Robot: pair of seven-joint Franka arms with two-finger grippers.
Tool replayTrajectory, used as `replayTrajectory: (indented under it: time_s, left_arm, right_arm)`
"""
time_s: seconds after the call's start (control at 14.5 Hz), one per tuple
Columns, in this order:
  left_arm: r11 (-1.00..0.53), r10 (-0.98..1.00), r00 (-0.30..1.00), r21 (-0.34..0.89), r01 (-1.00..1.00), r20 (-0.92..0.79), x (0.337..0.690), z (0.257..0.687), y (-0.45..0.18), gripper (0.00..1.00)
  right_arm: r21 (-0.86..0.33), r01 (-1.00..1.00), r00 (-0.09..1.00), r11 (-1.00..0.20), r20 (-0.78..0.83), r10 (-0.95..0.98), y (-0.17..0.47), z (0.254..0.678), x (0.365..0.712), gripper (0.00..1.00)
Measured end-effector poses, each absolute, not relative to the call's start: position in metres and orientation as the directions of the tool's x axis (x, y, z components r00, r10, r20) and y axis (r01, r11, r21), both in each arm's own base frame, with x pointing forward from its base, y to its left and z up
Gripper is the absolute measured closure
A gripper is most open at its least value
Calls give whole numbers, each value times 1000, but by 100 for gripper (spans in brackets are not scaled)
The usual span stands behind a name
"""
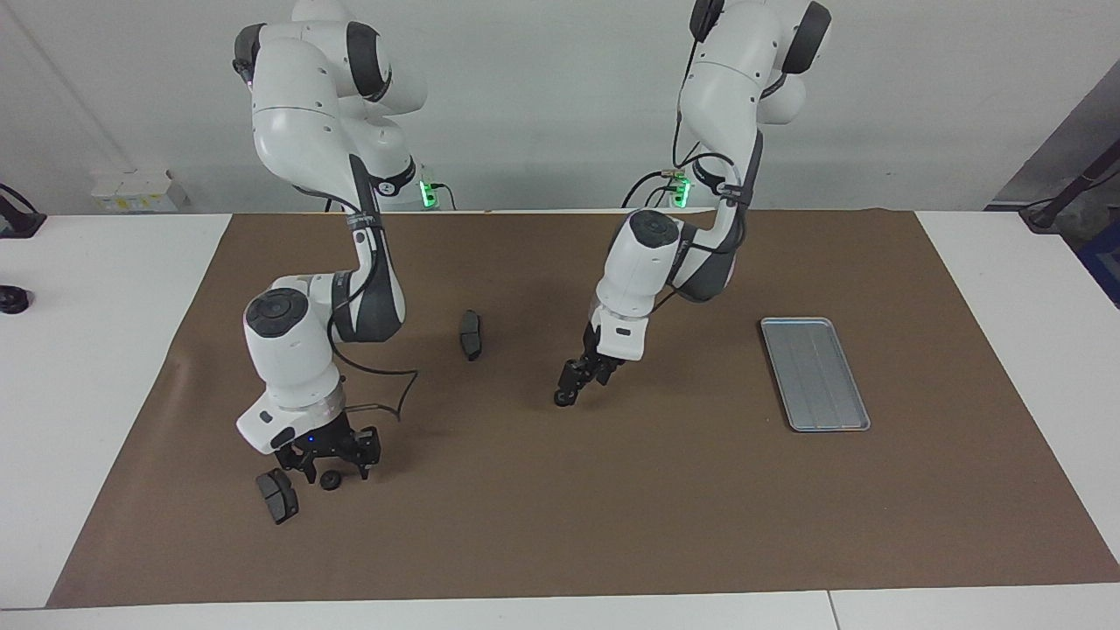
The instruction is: Place bearing gear from tray to pile
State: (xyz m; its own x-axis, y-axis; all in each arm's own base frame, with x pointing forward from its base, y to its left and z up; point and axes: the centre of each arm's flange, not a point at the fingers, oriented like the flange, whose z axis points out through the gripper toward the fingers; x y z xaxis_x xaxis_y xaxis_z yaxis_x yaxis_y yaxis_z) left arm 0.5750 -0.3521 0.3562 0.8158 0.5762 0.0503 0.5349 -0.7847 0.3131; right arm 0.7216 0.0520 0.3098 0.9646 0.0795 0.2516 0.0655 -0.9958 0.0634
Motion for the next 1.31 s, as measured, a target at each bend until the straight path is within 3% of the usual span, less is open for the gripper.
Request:
replayTrajectory:
  time_s: [0.28,0.48,0.76,1.31]
  left_arm:
    - [-907,397,911,200,371,109,596,441,-238,0]
    - [-984,160,982,96,150,97,598,457,-174,0]
    - [-993,-114,993,-5,-114,20,587,477,-118,0]
    - [-996,-91,995,-17,-92,-40,549,595,-61,0]
  right_arm:
    - [14,33,966,-999,255,35,158,324,712,12]
    - [-25,23,965,-999,262,16,251,333,688,13]
    - [-52,5,971,-999,241,-8,328,328,653,14]
    - [-35,1,985,-999,173,-5,381,290,607,23]
